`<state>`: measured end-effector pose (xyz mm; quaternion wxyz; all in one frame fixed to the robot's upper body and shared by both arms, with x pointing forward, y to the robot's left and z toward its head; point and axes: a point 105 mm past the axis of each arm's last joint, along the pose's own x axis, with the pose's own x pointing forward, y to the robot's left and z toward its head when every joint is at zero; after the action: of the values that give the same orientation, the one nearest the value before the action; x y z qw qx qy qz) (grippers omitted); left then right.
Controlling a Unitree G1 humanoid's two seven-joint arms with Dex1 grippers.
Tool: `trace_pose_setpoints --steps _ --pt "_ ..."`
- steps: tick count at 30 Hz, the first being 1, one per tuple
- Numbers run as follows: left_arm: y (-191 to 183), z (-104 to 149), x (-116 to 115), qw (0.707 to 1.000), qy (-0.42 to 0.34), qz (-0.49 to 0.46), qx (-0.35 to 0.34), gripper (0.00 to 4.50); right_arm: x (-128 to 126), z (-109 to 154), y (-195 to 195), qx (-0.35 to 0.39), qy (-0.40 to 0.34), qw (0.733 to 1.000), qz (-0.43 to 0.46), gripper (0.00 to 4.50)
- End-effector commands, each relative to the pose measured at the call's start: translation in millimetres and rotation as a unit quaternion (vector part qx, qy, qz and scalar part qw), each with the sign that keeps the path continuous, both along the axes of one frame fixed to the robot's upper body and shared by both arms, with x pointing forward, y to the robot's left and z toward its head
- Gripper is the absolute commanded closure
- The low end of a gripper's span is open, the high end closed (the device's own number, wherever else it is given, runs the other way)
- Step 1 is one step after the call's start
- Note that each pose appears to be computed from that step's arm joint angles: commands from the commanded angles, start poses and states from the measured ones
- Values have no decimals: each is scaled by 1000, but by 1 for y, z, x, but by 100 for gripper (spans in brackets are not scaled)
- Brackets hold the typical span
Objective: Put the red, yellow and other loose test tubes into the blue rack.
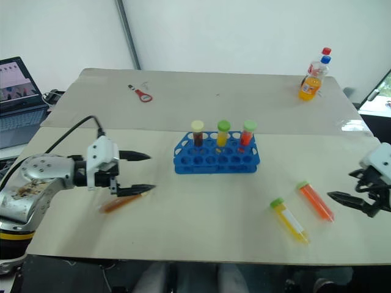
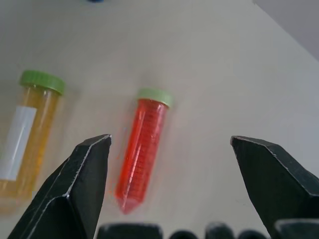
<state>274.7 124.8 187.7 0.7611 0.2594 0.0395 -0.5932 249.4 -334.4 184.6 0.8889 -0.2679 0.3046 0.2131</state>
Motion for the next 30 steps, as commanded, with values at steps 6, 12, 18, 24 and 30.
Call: trace_pose_setpoints --steps 6,12,18,24,30 --pt "-52 14 -20 990 -32 -138 -12 2 24 -36 0 9 112 992 -59 23" --pt "-63 14 -21 985 -45 -166 -12 2 35 -56 -3 17 155 985 -69 23" --pt "-67 9 -20 985 -48 -166 -15 0 40 -69 -3 7 174 983 -57 47" --pt "-70 8 -18 984 -54 -166 -16 0 44 -74 -5 11 176 982 -63 243" --pt "-66 6 -14 985 -52 -161 -13 0 44 -62 1 37 173 983 -46 349"
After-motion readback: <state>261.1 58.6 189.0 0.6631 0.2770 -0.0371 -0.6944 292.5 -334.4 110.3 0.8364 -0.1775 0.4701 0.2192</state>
